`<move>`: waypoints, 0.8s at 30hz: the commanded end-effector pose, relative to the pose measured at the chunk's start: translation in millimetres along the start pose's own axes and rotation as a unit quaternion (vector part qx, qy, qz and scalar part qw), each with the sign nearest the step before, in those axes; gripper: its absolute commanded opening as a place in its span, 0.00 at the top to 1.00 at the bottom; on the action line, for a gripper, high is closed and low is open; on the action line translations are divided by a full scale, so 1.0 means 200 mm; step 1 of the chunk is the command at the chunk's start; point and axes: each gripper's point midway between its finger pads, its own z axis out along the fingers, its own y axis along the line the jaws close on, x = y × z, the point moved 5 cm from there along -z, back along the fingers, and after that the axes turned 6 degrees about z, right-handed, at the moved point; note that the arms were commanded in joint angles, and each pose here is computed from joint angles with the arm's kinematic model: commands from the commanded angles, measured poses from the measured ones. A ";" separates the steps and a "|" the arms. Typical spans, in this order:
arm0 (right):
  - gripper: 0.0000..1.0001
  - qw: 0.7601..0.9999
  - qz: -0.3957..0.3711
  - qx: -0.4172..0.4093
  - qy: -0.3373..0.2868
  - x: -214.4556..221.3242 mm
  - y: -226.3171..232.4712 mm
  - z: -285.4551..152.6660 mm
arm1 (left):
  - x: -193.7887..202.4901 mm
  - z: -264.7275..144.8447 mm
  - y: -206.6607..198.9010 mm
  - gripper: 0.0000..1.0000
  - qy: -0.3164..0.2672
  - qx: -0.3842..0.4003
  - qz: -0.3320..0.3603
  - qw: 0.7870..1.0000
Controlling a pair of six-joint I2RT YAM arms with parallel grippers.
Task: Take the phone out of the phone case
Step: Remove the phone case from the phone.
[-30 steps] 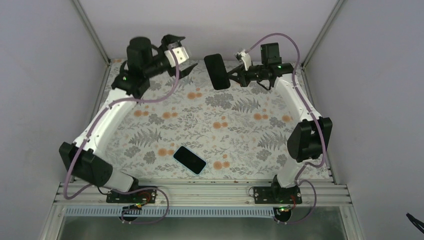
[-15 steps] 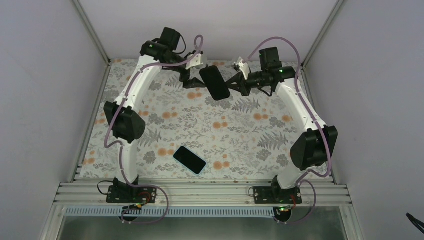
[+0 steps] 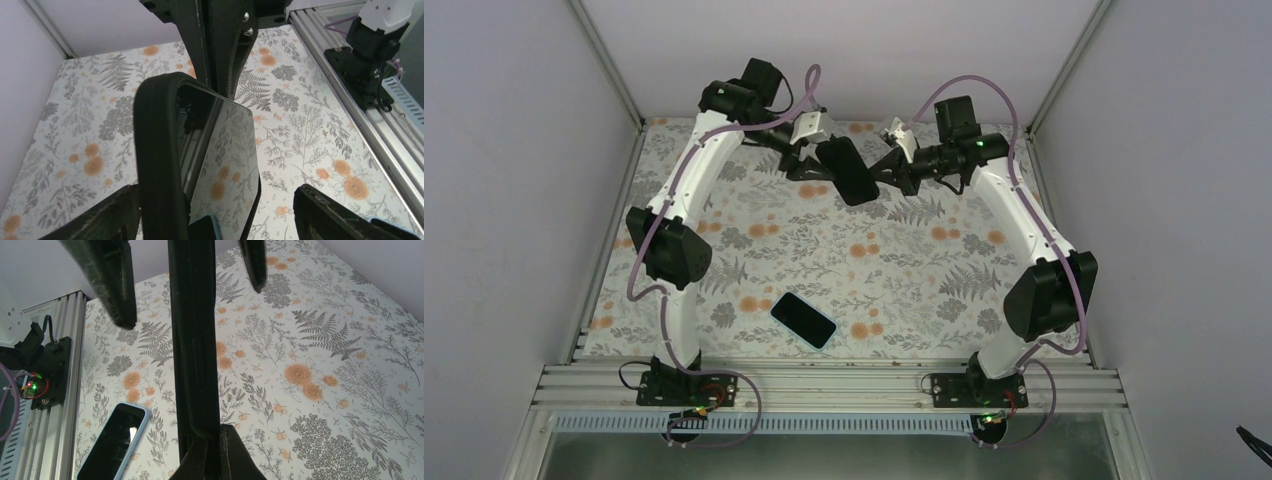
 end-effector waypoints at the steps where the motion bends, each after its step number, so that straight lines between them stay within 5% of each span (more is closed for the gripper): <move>1: 0.97 0.998 -0.036 -0.034 -0.034 -0.09 0.07 0.00 | -0.08 -0.04 -0.04 0.32 -0.028 0.005 0.011 1.000; 4: 0.97 0.998 -0.036 -0.036 -0.030 -0.08 0.07 0.01 | -0.09 -0.04 -0.03 0.57 -0.034 0.005 0.003 0.999; 13: 0.97 0.998 -0.034 -0.041 -0.027 -0.07 0.08 0.02 | -0.10 -0.04 -0.04 0.96 -0.041 0.010 -0.008 0.999; 19: 0.96 0.999 -0.031 -0.039 -0.021 -0.06 0.08 0.02 | -0.12 -0.05 -0.07 0.98 -0.056 0.018 -0.007 0.998; 20: 0.87 0.999 -0.029 -0.038 -0.018 -0.05 0.08 0.03 | -0.13 -0.05 -0.07 0.98 -0.061 0.020 -0.007 0.998; 24: 0.03 0.999 -0.026 -0.031 0.002 0.02 0.08 0.03 | -0.15 -0.06 -0.08 0.98 -0.070 0.021 -0.003 0.997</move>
